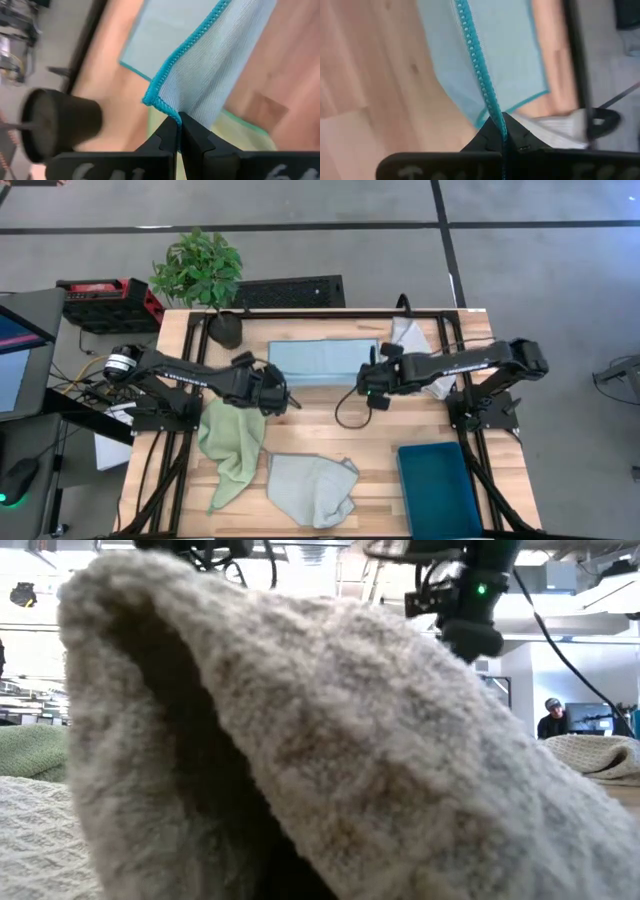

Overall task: Fold microfiber towels
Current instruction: Fold the blue microfiber towel

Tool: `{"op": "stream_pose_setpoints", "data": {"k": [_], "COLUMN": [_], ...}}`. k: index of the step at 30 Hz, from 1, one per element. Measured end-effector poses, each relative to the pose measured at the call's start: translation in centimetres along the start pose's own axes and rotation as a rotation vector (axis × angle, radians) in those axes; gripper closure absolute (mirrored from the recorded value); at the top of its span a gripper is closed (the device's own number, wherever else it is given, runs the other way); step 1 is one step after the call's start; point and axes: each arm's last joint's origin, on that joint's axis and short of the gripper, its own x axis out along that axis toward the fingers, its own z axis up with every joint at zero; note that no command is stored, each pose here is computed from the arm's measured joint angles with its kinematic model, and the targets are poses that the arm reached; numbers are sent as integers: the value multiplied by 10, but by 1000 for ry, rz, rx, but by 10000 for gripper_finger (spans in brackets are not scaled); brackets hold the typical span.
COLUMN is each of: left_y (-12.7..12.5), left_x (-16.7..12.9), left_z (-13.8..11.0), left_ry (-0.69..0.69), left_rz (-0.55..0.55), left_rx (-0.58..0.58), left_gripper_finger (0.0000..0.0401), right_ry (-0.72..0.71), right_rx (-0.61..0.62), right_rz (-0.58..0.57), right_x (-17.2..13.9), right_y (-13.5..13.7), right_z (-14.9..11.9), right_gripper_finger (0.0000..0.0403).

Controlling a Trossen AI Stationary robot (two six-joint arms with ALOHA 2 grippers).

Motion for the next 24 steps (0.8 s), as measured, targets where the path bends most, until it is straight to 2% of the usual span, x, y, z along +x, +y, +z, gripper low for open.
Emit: {"op": "stream_pose_setpoints", "data": {"k": [3,9,14,19,24], "left_y": [-12,-30,-38,-37,-28], "left_x": [1,5,9,10,17], "left_z": [-11,-26,-33,-32,-26], "left_ry": [-4,-11,1,-22,-39], "left_rz": [-37,-128,-187,-159,-97], "left_rx": [-1,-12,-23,-24,-60], "left_gripper_finger": [401,401,401,401,401], "right_ry": [0,-26,-7,-12,-13], "right_rx": [-2,35,40,12,32], "right_rz": [24,158,167,163,70], "right_x": [7,15,19,21,32], "right_y": [18,45,58,58,39], "right_z": [-7,-20,-28,-29,-24], "right_gripper_finger": [397,397,397,397,397]}}
